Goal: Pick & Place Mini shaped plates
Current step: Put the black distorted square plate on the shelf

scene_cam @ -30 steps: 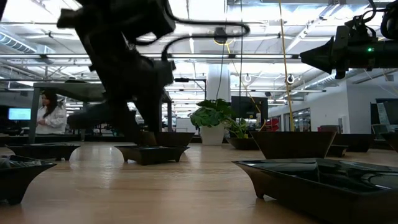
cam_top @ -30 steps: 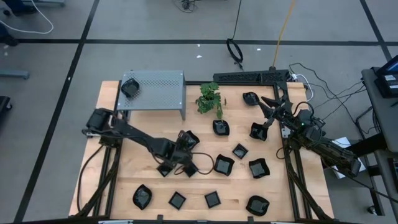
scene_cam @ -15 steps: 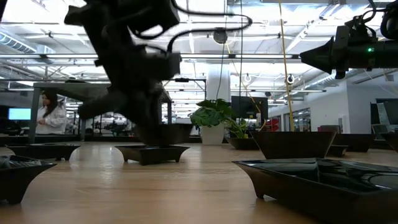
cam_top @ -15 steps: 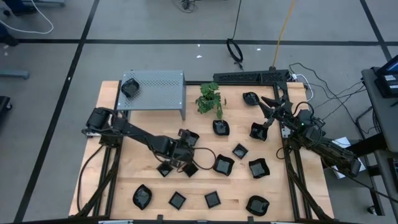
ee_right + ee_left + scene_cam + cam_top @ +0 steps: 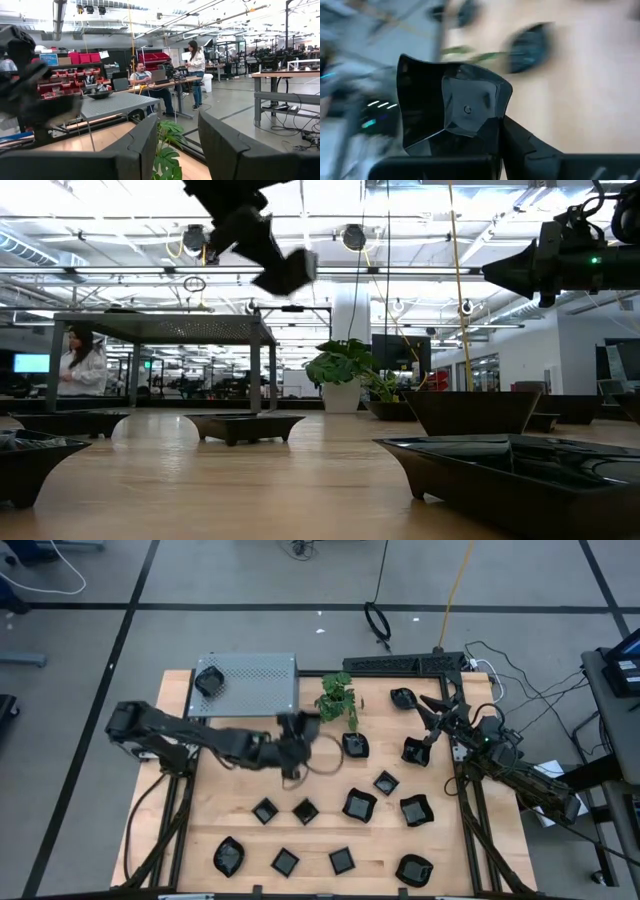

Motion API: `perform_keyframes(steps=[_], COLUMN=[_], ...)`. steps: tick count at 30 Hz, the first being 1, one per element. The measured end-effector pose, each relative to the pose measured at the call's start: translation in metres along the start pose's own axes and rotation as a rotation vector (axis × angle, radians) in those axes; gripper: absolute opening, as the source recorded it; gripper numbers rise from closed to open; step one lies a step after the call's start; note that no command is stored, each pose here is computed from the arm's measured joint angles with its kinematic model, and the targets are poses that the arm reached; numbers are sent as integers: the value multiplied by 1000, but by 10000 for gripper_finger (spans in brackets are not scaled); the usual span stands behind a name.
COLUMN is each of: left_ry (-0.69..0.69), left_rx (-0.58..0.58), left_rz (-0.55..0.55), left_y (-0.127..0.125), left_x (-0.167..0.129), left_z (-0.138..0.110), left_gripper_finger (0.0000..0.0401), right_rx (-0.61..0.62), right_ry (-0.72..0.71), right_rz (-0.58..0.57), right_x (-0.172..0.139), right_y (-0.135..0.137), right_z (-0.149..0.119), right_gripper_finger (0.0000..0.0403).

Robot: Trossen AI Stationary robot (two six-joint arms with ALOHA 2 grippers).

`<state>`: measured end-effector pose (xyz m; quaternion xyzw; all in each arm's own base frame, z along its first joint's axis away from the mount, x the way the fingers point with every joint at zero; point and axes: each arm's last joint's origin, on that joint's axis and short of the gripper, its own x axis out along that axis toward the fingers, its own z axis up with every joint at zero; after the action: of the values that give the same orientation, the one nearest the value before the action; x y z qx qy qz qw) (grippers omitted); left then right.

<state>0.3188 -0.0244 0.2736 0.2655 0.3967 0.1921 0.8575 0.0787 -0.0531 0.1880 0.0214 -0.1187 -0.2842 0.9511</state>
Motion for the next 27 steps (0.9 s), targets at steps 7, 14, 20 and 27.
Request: perform_keyframes(steps=[7,14,20,27], left_ry=[237,448,509,537], left_rx=[-192,-394,-515,-524], left_rz=[178,149,76,63], left_y=[82,138,158,162], left_x=[-4,11,18,18], left_z=[-45,-97,-121,-127], left_gripper_finger=[20,5,20,40], right_rx=[0,0,0,0], right_ry=[6,7,7,7], right_rz=[-1,-1,-1,-1], right_x=[0,1,1,1], right_y=[0,0,0,0], right_z=[-1,-1,-1,-1], right_gripper_finger=[130,130,130,130])
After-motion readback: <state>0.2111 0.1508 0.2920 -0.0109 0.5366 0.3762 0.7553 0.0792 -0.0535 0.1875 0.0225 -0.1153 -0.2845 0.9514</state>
